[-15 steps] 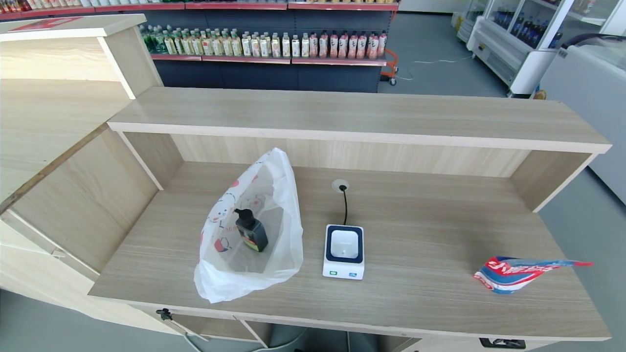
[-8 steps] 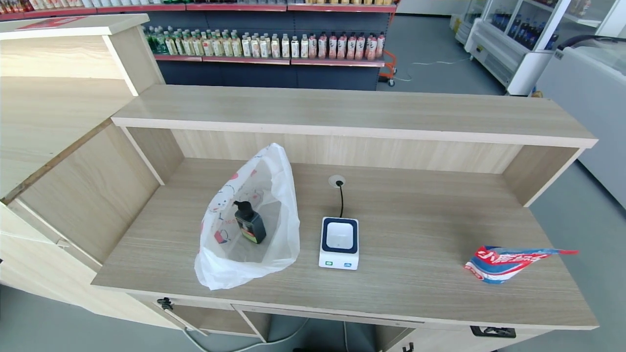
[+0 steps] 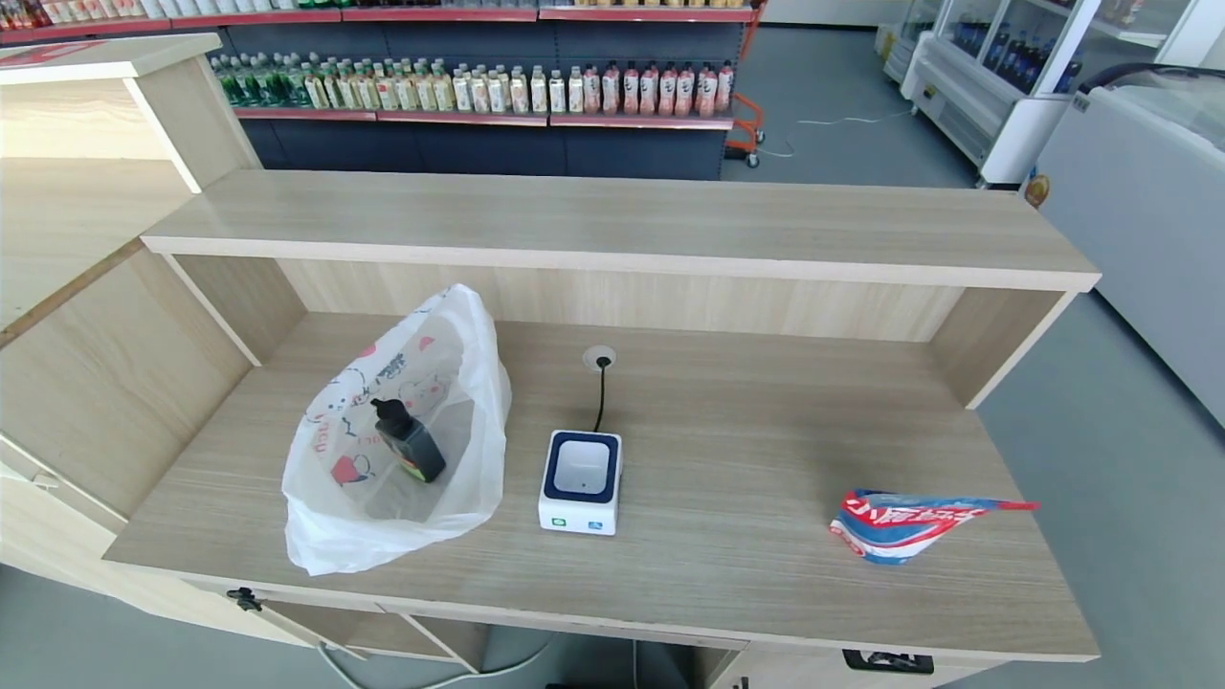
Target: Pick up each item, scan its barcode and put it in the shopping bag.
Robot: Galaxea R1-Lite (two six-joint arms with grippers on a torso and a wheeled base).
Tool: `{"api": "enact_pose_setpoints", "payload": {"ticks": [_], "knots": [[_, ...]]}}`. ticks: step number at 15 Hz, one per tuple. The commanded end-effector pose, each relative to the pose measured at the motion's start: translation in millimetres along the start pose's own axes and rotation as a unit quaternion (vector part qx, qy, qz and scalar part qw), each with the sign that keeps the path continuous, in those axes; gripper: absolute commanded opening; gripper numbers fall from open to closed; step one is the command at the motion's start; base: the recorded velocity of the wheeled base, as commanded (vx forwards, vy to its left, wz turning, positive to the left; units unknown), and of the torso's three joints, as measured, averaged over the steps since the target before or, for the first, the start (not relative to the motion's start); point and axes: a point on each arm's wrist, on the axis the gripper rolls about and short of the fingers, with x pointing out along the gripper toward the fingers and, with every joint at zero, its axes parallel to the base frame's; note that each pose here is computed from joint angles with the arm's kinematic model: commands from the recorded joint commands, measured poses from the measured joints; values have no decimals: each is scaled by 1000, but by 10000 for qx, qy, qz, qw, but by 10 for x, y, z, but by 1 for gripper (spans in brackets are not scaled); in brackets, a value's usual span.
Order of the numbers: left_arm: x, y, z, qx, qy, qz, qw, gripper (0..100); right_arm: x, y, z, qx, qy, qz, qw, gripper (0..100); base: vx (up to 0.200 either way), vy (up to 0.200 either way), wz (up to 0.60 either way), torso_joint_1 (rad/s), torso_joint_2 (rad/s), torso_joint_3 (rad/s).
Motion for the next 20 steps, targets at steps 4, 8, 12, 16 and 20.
{"api": "enact_pose_setpoints", "payload": {"ticks": [4,8,12,16,20], "knots": [[0,0,0,-2,-4,4,10000,100,1922,-16,1322,3748,2428,-2101,8697,100,0,0,0,0,0,0],[0,0,0,-2,-4,4,10000,100,2163,49,710,4010,3339,-2639,8112,100,0,0,0,0,0,0],[0,0,0,-2,-4,4,10000,100,2383,64,374,4111,3378,-2640,8045,100,0,0,0,0,0,0],[0,0,0,-2,-4,4,10000,100,2784,119,23,3973,3612,-2606,8024,100,0,0,0,0,0,0],[0,0,0,-2,-4,4,10000,100,3118,168,-262,3955,3557,-2483,8096,100,0,0,0,0,0,0]]}}
